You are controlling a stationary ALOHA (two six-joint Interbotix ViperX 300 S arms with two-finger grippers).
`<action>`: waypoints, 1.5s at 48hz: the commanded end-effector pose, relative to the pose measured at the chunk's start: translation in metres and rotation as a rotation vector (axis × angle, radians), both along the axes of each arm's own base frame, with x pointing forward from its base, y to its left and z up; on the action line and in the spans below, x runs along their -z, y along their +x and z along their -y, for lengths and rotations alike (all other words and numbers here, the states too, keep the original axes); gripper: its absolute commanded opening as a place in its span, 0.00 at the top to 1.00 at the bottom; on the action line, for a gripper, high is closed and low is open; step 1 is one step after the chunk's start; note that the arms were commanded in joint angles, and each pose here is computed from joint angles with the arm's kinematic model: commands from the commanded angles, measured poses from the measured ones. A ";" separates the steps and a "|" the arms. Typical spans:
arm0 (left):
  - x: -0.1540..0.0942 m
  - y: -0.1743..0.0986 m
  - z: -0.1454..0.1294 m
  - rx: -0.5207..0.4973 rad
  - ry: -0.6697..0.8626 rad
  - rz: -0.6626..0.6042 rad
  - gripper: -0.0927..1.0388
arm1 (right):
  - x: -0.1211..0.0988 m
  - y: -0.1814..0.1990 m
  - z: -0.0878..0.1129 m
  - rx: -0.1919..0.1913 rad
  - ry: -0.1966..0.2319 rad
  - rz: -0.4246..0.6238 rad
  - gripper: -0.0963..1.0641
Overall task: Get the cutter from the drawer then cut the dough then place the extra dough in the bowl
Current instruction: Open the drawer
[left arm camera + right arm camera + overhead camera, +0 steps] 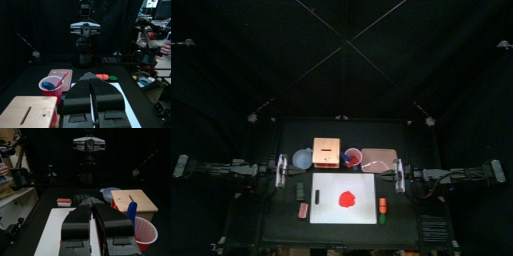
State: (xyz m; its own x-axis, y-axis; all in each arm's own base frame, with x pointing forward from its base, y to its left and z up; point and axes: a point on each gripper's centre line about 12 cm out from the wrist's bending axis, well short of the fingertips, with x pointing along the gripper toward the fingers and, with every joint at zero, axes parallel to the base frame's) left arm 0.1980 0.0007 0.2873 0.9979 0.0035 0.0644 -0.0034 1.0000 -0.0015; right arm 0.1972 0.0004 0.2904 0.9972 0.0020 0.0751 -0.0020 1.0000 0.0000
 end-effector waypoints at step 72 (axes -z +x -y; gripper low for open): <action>0.137 0.096 -0.030 -0.642 -1.008 -0.322 0.11 | 0.015 0.264 0.155 0.315 0.121 -0.683 0.90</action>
